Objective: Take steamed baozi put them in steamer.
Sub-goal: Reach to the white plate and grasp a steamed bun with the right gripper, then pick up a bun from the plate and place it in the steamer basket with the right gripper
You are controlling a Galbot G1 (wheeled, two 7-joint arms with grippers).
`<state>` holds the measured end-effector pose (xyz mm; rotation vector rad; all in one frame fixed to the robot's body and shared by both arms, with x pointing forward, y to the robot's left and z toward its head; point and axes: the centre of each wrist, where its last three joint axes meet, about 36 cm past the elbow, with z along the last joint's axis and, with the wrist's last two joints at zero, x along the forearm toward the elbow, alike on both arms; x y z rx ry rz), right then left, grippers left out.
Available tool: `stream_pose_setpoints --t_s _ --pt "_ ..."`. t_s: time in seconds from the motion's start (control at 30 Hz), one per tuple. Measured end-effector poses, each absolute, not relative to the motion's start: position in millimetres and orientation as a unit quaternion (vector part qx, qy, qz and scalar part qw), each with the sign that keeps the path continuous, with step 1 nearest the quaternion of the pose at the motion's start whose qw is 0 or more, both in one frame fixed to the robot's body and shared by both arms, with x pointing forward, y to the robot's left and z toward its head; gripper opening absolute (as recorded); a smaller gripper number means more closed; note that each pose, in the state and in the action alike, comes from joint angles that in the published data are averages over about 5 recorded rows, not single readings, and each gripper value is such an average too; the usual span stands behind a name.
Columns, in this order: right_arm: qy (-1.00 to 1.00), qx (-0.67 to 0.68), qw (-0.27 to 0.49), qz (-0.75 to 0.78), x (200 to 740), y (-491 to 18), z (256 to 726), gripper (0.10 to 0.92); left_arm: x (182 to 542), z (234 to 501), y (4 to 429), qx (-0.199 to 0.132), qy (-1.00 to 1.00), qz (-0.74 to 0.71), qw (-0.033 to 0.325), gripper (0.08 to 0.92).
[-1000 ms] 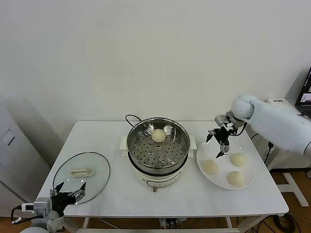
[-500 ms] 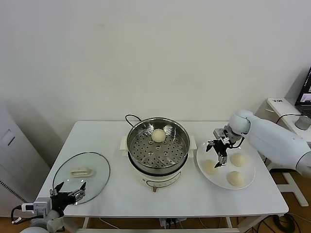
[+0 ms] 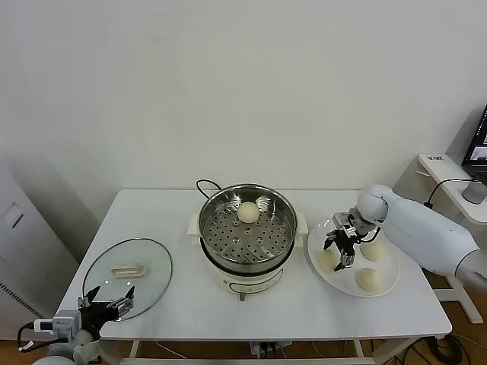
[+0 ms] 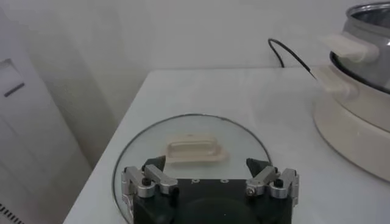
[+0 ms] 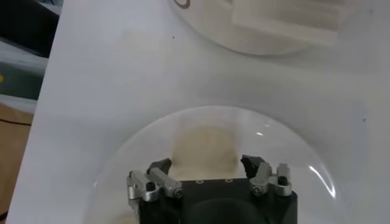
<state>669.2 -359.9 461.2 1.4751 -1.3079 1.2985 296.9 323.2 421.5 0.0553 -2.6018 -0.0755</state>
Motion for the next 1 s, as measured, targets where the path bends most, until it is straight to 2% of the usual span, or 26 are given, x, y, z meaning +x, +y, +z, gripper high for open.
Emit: stream_pose_setpoints --t_s 0.17,0.47,0.6,1.0 --pt "-0.513 0.577 0.38 0.509 668 -361 460 0.491 297 421 323 0.021 -0.963 -0.028 0.266 0.823" --pt "-0.514 0.579 0.38 0.506 668 -364 479 0.451 297 421 323 0.024 -0.963 -0.027 0.266 0.823" --pt "-0.518 0.579 0.376 0.505 672 -365 511 0.45 297 421 322 0.025 -0.963 -0.026 0.267 0.823" --pt "-0.544 0.576 0.346 0.502 683 -347 646 0.45 296 421 320 0.026 -0.963 -0.025 0.266 0.823"
